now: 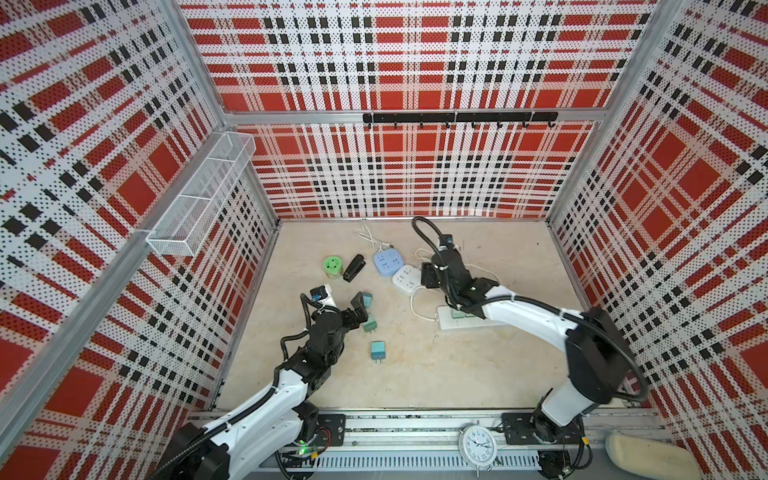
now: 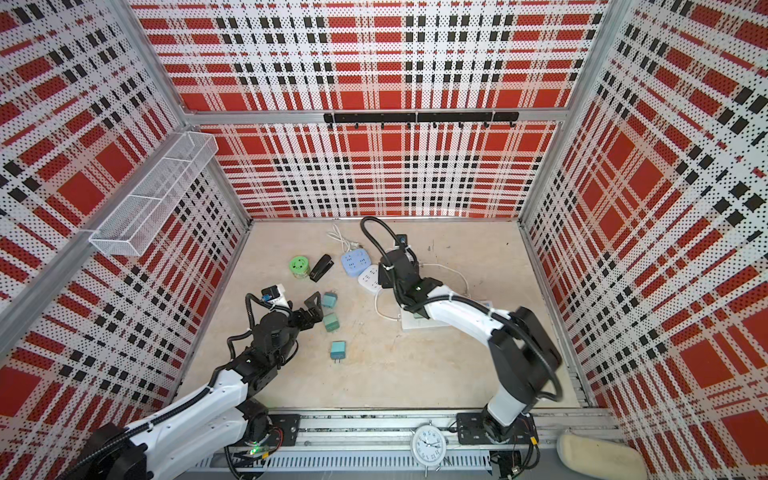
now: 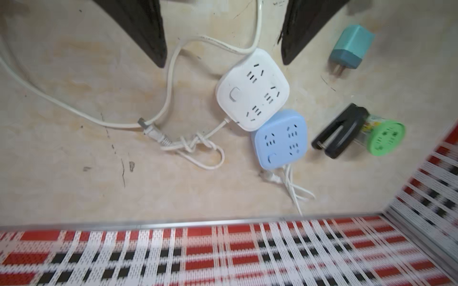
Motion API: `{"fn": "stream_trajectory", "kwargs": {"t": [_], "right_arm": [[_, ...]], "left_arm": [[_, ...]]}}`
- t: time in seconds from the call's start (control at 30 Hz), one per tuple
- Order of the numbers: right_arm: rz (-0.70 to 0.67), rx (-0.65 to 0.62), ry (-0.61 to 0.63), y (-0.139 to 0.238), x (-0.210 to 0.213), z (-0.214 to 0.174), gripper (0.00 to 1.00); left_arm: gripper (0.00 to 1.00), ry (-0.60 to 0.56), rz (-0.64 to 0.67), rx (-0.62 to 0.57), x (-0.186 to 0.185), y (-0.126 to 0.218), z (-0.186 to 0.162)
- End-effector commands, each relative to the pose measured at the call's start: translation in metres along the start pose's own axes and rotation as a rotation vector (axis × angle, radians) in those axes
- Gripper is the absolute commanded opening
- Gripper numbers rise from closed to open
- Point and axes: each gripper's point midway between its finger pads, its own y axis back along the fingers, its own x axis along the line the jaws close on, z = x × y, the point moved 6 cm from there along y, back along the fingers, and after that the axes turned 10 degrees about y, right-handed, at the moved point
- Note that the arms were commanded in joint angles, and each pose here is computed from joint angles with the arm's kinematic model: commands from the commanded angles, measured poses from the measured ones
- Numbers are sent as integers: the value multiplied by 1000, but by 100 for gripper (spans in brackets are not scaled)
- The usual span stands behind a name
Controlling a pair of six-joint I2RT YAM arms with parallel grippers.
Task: Insert the plug
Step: 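Move the right gripper over the loose adapters near the robot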
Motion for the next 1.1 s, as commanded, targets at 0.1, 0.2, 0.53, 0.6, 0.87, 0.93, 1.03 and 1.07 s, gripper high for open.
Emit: {"fn": "stream_trajectory", "kwargs": {"t": [0.1, 0.2, 0.53, 0.6, 0.87, 0.93, 1.03, 1.07], "right_arm": [[-14, 183, 60, -64, 36, 1, 78], [-23, 238, 96, -88, 47, 1, 79], [-6, 261, 88, -139, 63, 2, 80], [30, 268, 80, -146, 69, -1, 80], [-1, 285, 71, -153, 67, -11, 79], [-39, 273, 75, -148, 60, -9, 76], [-98, 258, 56, -141, 46, -14, 71], [-106, 255, 47, -139, 43, -15, 70]], "left_arm": [[99, 179, 33, -91, 20, -9, 4], [99, 169, 12, -65, 13, -14, 3], [99, 154, 21, -53, 9, -11, 10], [99, 155, 8, -57, 8, -9, 11], [99, 163, -6, -66, 6, -6, 15], [99, 168, -13, -62, 5, -6, 15], [99, 172, -26, -53, 3, -6, 14], [99, 173, -28, -52, 2, -6, 14]]}}
